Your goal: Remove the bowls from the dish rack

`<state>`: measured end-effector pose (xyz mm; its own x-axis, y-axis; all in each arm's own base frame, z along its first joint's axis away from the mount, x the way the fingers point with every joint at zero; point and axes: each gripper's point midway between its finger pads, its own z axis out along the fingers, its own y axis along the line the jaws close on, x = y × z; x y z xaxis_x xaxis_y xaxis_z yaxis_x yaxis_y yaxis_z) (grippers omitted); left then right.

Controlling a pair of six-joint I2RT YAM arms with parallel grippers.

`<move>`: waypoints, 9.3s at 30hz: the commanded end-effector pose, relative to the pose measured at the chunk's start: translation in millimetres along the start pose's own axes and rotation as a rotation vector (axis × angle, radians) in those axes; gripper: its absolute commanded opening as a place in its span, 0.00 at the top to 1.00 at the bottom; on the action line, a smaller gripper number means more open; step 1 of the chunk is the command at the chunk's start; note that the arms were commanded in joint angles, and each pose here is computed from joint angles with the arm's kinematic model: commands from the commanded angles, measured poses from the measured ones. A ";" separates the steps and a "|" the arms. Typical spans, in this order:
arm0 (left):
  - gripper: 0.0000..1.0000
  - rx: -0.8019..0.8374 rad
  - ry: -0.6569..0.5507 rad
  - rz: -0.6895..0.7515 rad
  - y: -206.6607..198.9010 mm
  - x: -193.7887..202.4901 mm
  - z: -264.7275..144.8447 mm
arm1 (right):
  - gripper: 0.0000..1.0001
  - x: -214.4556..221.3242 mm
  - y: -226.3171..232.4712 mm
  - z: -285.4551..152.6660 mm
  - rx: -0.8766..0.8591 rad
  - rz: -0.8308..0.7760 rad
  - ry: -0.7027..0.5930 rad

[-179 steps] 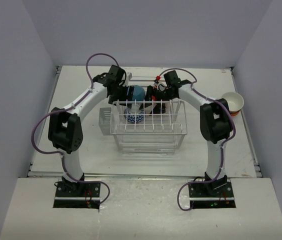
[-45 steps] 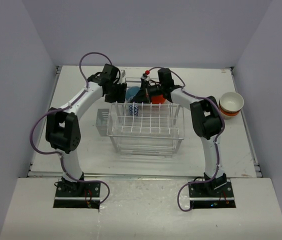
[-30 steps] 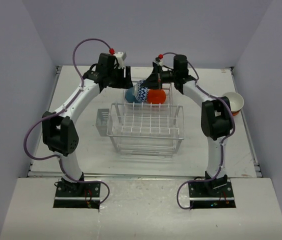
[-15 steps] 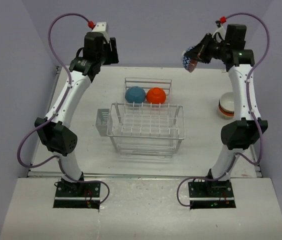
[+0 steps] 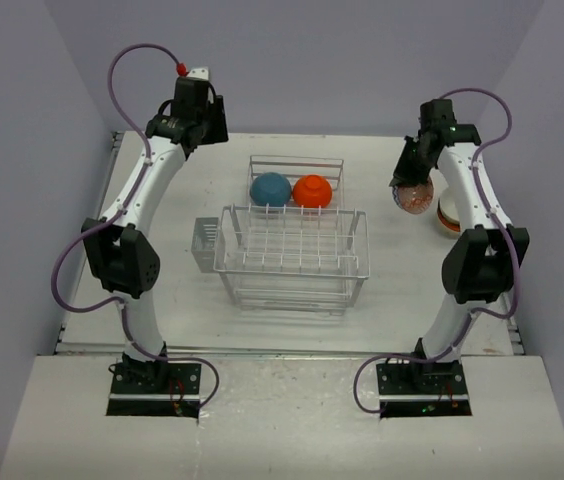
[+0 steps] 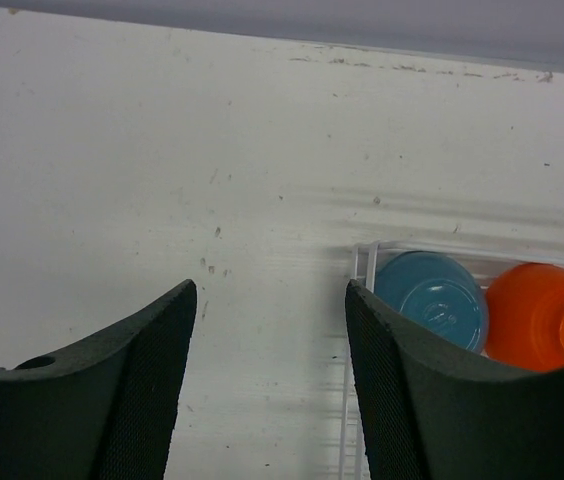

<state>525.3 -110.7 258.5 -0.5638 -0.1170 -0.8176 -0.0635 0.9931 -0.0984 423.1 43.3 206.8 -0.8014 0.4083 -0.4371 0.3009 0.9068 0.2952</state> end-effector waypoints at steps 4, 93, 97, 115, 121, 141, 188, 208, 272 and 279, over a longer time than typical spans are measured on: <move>0.38 0.019 0.005 -0.023 -0.5 -2.7 -6.7 | 1.00 -17.2 4.1 28.1 0.020 -0.042 -0.006; 0.94 0.119 0.180 0.005 -8.3 72.4 1.7 | 1.00 12.7 196.9 34.8 -0.463 -0.338 0.054; 1.00 0.134 0.183 0.001 -11.2 70.7 -0.7 | 1.00 18.1 210.4 50.8 -0.505 -0.359 0.061; 0.83 0.177 0.177 -0.013 -18.9 70.0 -6.1 | 1.00 40.7 192.1 116.9 -0.441 -0.361 0.136; 0.85 0.176 0.184 -0.006 -18.7 71.7 -3.8 | 1.00 45.9 183.2 128.2 -0.404 -0.362 0.147; 0.88 0.169 0.207 -0.010 -21.4 72.7 9.1 | 1.00 93.6 165.5 124.7 -0.315 -0.420 0.221; 0.45 0.245 0.289 0.036 -24.1 99.1 -13.7 | 1.00 155.5 296.9 48.2 -0.754 -0.482 0.310; 0.27 0.422 0.430 0.114 -53.5 147.8 -46.7 | 0.24 100.1 229.8 25.6 -0.493 -0.333 0.236; 0.27 0.487 0.517 0.123 -84.8 177.5 -44.5 | 0.13 158.1 187.3 40.5 -0.444 -0.281 0.378; 0.26 0.468 0.548 0.127 -81.1 189.3 -37.5 | 0.12 156.6 186.0 41.9 -0.432 -0.277 0.369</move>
<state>386.2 -205.3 120.4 -0.8971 0.1481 -0.4163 0.3026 0.8925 -0.3344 374.4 280.7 127.2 -0.9836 0.0178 -0.1795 -0.0843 0.8344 0.5447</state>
